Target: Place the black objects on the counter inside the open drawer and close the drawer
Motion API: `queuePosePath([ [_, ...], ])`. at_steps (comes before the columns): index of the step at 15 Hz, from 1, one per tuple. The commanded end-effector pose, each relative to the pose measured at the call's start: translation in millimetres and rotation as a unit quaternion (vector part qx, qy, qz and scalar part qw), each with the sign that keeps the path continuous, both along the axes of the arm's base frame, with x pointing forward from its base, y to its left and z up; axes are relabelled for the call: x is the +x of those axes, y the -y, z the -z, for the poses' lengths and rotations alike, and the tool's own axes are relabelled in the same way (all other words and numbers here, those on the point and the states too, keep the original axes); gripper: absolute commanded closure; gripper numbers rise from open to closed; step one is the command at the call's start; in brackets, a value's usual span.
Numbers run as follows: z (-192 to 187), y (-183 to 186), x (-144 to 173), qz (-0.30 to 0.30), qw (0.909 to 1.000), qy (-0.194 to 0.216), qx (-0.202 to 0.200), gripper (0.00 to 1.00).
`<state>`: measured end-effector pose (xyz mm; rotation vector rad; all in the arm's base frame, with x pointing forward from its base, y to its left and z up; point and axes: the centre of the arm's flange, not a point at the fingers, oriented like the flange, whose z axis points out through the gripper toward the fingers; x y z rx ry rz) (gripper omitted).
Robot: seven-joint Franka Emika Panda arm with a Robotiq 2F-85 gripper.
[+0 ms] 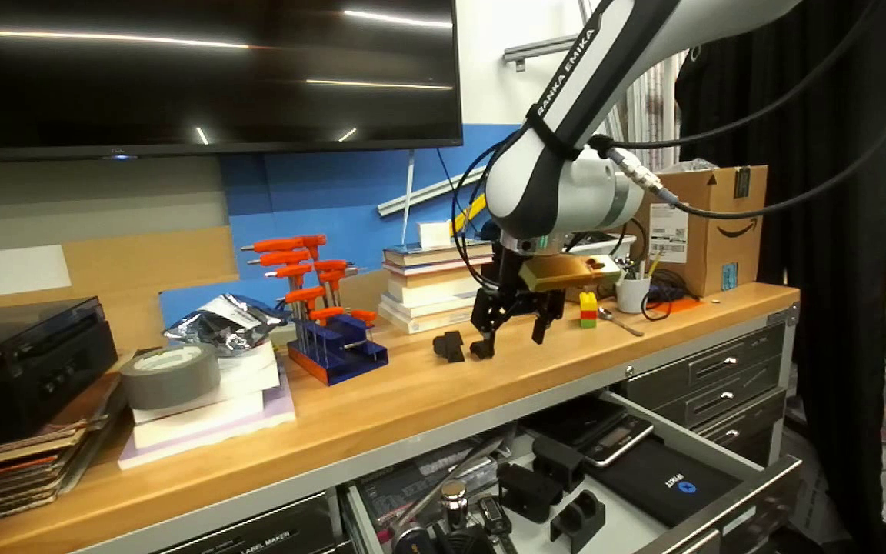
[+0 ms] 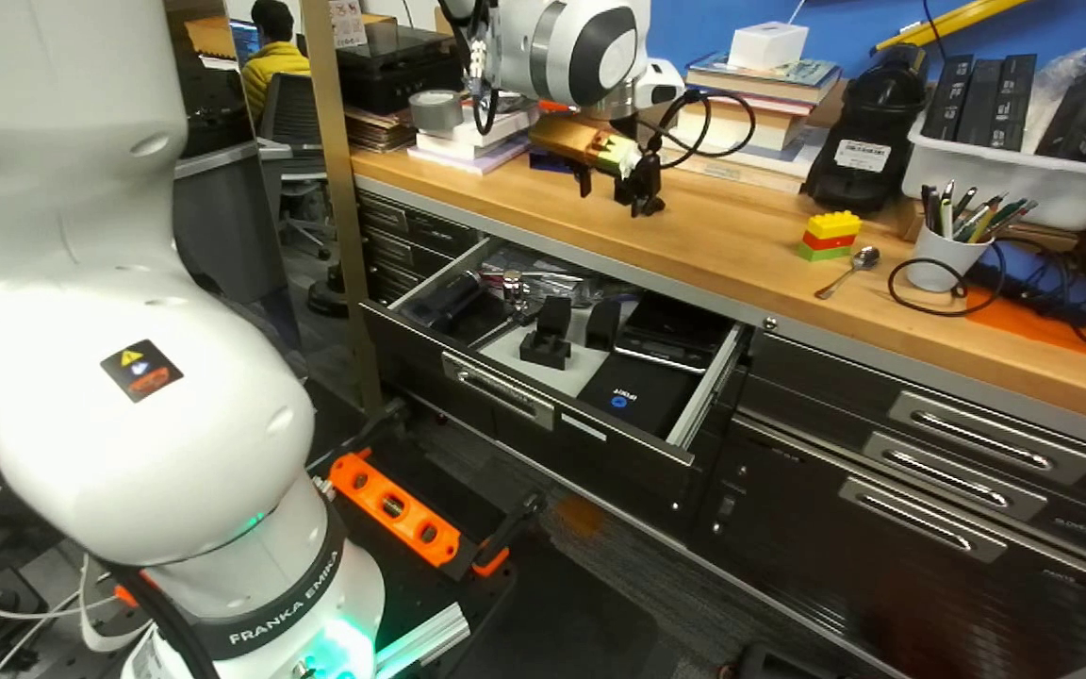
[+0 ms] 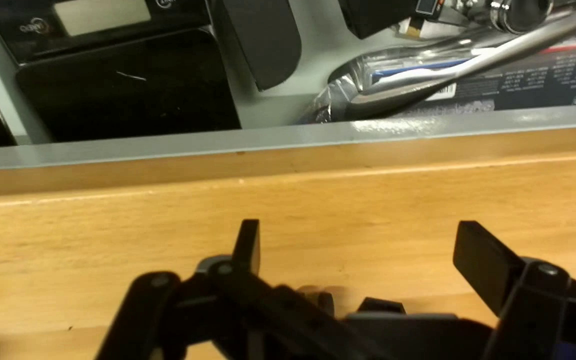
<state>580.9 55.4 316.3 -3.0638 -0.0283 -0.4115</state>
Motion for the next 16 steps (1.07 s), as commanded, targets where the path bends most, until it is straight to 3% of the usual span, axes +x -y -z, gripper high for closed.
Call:
queuePosePath([
  [1,-3.5,-16.5,7.3,0.027,0.9987,0.043,0.002,0.00],
  [9,20.7,-30.5,19.0,0.031,0.9910,0.130,-0.004,0.00],
  [16,55.5,-17.4,47.7,0.026,0.9896,0.139,-0.025,0.00],
])
